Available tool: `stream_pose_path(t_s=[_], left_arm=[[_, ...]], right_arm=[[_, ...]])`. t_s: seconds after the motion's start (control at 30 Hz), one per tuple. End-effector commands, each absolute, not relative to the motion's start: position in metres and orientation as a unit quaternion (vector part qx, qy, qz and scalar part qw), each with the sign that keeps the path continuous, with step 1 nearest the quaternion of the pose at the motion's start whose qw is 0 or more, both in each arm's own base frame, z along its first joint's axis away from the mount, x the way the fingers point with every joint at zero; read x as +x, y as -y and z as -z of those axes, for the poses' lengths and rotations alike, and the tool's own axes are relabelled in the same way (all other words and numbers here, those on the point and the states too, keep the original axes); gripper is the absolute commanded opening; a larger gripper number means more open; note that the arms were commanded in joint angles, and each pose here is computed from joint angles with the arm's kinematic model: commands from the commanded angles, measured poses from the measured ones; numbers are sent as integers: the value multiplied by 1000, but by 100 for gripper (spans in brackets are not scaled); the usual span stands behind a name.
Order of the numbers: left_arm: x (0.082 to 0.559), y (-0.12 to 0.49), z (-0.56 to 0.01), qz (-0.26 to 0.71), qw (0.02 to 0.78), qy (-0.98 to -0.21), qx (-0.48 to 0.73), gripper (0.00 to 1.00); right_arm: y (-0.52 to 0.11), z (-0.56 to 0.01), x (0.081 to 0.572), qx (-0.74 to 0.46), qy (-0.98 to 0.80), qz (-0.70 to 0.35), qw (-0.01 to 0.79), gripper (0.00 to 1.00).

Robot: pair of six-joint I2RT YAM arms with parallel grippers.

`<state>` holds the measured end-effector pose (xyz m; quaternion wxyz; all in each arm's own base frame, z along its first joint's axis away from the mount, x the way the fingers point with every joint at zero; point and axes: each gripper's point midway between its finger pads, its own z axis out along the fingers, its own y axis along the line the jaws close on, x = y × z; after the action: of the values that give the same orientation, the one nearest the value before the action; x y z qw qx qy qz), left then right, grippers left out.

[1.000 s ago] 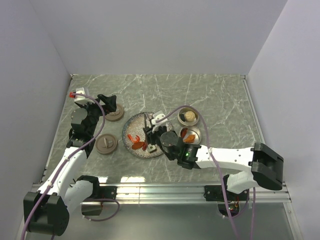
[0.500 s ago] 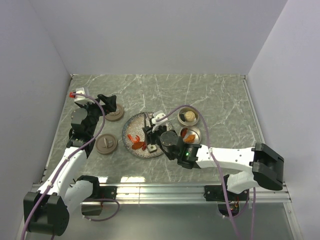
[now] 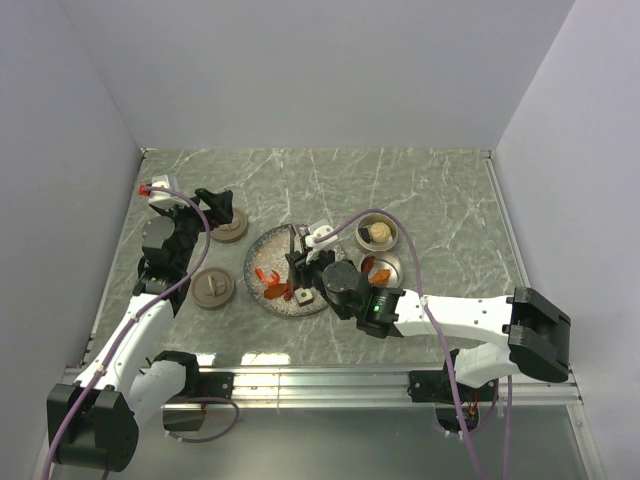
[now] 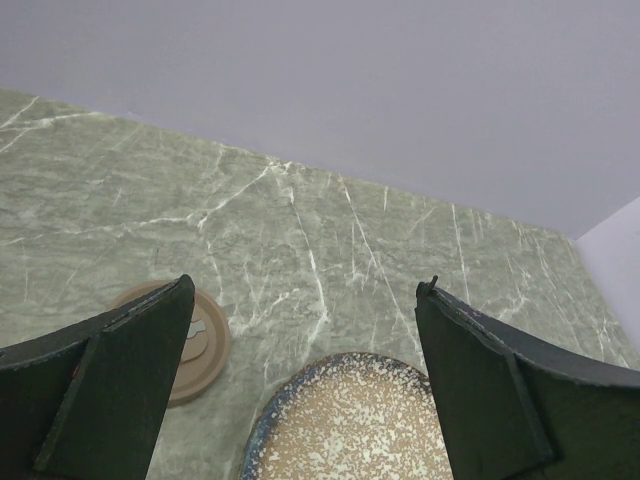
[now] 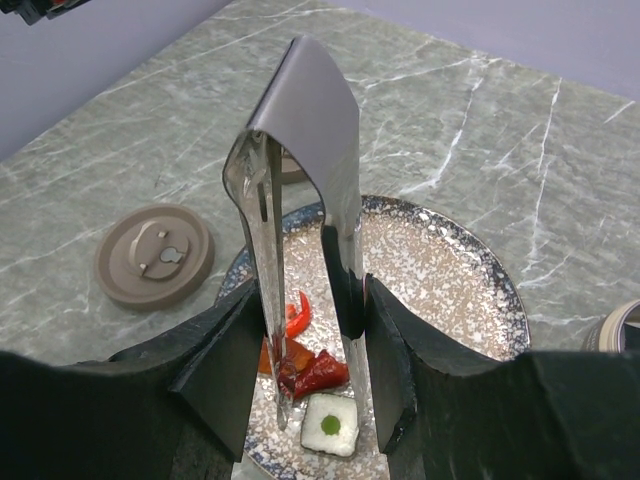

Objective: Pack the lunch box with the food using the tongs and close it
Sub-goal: Pick up the food using the clamp

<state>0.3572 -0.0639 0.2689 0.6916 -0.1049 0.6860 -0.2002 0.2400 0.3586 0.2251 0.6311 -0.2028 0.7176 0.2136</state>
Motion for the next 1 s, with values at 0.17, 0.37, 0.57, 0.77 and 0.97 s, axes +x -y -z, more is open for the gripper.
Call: stream_pose_path(t_s=[0.17, 0.37, 0.57, 0.77, 0.97], left_arm=[[354, 64, -287, 207, 712, -663, -102, 99], [354, 63, -286, 206, 711, -664, -104, 99], [354, 64, -285, 207, 710, -665, -103, 99], [354, 64, -286, 208, 711, -664, -103, 99], [354, 64, -286, 207, 711, -664, -103, 100]], right_arm=[[-361, -249, 243, -177, -705, -224, 649, 50], [-365, -242, 242, -181, -710, -226, 642, 50], [-368, -234, 242, -185, -716, -224, 635, 50], [-368, -231, 242, -186, -718, -223, 633, 50], [-371, -222, 244, -192, -726, -211, 625, 43]])
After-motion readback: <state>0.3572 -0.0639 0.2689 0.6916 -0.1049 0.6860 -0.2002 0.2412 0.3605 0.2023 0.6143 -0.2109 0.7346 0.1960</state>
